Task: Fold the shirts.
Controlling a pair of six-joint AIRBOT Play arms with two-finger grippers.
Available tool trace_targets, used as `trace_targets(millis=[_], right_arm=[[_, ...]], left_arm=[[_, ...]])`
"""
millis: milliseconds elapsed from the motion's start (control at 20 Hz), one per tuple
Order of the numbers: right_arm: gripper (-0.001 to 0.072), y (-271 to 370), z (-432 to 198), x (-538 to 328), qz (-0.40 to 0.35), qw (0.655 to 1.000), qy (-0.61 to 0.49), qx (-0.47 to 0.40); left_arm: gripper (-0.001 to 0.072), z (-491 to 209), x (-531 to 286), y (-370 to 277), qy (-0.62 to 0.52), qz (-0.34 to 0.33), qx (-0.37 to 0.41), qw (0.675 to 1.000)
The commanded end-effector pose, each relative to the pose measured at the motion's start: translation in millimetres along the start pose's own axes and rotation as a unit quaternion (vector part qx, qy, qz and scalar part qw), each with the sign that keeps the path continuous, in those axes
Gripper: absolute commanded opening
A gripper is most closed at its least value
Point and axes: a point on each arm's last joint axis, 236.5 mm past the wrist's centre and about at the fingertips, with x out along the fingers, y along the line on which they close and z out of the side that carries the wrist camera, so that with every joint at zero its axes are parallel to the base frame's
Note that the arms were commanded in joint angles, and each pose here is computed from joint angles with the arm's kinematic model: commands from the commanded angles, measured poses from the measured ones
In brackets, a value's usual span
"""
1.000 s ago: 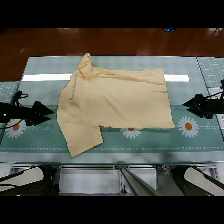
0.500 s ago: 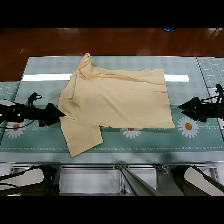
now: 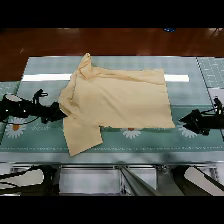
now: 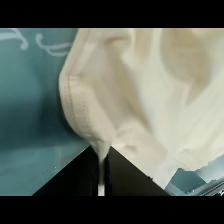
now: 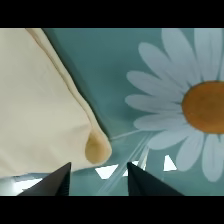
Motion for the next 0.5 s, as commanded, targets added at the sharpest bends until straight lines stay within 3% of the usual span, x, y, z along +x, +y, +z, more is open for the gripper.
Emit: trace_targets(millis=[0, 450], right_arm=[[0.0417, -4.8, -26.9, 16.5, -0.006, 0.999, 0.042, 0.01], [0.0399, 33.8, 11.4, 64.0, 0.019, 1.0, -0.002, 0.016]], left_arm=[[0.0025, -1.5, -1.4, -6.7, 0.006, -0.009, 0.001, 1.0], [0.0025, -0.9, -1.4, -6.5, 0.005, -0.009, 0.001, 1.0]])
